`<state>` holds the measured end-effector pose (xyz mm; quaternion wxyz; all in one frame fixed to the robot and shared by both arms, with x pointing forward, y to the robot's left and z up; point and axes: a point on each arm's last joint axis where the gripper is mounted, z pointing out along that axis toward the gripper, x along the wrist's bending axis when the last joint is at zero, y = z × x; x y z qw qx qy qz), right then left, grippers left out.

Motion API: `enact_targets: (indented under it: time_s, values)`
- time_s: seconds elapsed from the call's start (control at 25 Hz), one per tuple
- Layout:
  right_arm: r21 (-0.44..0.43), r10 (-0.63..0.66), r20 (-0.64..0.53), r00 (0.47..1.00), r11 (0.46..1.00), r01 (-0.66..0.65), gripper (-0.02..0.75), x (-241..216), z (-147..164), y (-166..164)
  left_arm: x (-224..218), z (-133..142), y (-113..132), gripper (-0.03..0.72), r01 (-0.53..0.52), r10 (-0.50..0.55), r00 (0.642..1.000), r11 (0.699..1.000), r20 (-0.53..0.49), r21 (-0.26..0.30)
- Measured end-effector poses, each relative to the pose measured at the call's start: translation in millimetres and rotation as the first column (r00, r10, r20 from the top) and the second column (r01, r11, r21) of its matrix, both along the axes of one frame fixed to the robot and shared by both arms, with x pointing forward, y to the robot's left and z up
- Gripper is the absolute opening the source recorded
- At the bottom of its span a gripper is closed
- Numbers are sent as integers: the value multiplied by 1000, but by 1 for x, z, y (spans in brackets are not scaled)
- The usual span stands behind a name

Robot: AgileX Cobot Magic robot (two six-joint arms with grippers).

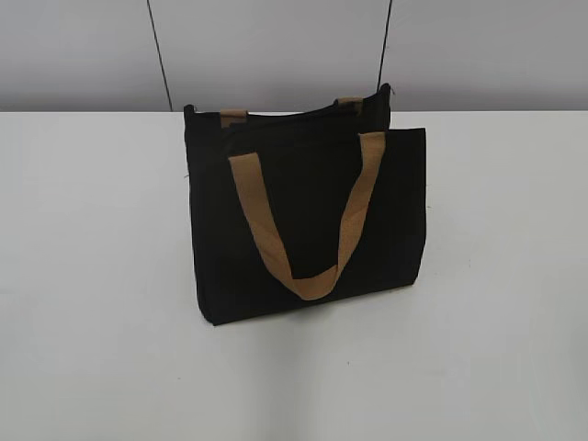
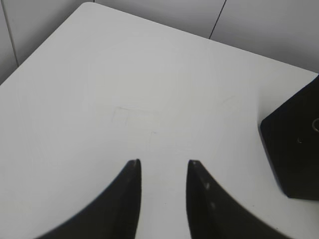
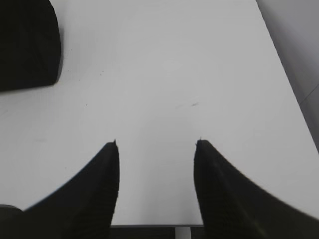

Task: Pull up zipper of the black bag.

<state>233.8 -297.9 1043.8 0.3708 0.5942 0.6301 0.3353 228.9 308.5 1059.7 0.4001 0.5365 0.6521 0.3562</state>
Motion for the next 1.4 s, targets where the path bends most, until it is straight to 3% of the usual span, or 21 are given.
enact_targets:
  time_s: [0.76, 0.96, 1.08, 1.4]
  values:
    - [0, 0, 0, 1000, 1000, 0, 383, 0, 0, 0, 1, 0, 0, 237, 5, -5, 1000, 1000, -5, 4]
    - [0, 0, 0, 1000, 1000, 0, 383, 0, 0, 0, 15, 8, -5, 237, 94, -91, 995, 991, -30, 93]
    - [0, 0, 0, 1000, 1000, 0, 383, 0, 0, 0, 29, 20, -8, 239, 133, -141, 989, 981, 42, 143]
    - [0, 0, 0, 1000, 1000, 0, 383, 0, 0, 0, 72, 40, -14, 241, 189, -226, 958, 961, 175, 203]
